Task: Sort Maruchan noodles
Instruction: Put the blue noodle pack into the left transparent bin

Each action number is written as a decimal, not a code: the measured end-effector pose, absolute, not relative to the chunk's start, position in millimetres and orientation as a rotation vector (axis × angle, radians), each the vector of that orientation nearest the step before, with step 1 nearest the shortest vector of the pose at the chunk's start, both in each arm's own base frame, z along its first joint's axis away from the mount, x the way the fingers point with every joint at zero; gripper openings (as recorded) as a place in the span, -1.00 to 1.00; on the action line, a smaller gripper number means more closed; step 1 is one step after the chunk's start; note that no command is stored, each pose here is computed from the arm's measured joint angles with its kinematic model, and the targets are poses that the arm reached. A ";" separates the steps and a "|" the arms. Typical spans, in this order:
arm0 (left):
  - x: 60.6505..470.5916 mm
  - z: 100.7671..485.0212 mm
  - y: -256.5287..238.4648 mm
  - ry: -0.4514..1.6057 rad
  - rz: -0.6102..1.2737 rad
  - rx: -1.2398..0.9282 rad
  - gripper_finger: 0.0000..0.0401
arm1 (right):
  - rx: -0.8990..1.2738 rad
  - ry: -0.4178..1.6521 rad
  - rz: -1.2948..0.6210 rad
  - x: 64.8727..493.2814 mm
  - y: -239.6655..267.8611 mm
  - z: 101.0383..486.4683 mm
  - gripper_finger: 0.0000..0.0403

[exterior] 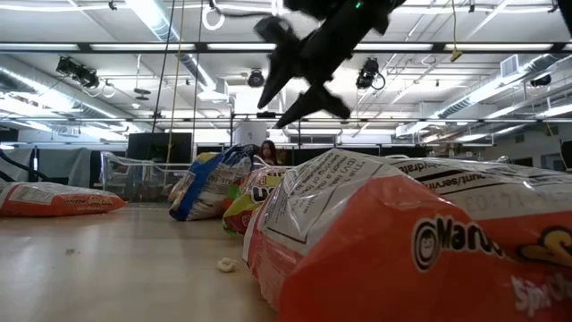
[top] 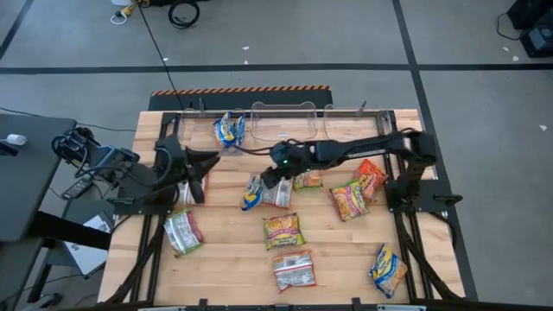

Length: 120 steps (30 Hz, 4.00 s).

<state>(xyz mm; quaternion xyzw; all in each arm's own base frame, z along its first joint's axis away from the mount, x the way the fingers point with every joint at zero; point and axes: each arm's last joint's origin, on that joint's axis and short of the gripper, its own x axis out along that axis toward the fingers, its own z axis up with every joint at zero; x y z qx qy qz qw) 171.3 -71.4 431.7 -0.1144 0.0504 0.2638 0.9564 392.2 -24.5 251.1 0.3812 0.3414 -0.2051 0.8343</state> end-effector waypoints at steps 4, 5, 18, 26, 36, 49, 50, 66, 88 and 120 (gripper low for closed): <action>188.4 416.4 -76.9 0.193 0.481 -0.251 -0.65 | 0.662 0.739 -0.421 362.2 -16.3 287.1 0.05; 199.0 407.3 -80.9 0.235 0.461 -0.263 -0.65 | 0.639 0.738 -0.415 353.8 -14.3 296.4 0.05; 313.2 275.1 -99.5 0.730 0.620 -0.511 -0.62 | 0.447 0.490 -0.487 192.7 -25.5 414.2 0.05; 338.9 236.9 -81.0 0.801 0.750 -0.655 -0.17 | 0.392 0.461 -0.379 144.2 -20.2 429.1 0.09; 357.4 225.8 -57.0 0.858 0.811 -0.776 0.03 | 0.328 0.593 -0.379 140.1 -20.5 418.9 0.10; 362.4 211.9 -45.5 0.932 0.929 -0.710 0.00 | 0.337 0.649 -0.427 160.1 -26.9 410.3 0.09; 362.5 219.6 -46.4 0.931 0.931 -0.704 0.00 | 0.334 0.653 -0.435 161.7 -27.2 409.6 0.09; 358.3 205.7 -41.3 0.886 1.026 -0.626 0.00 | 0.330 0.710 -0.451 179.1 -29.8 400.6 0.09; 349.6 183.0 -21.1 0.935 1.077 -0.661 -0.67 | 0.354 0.704 -0.458 179.3 -29.7 400.7 0.09; 152.7 279.3 170.7 0.888 1.143 -0.519 -0.99 | 0.543 0.668 -0.490 180.5 -21.2 400.7 0.09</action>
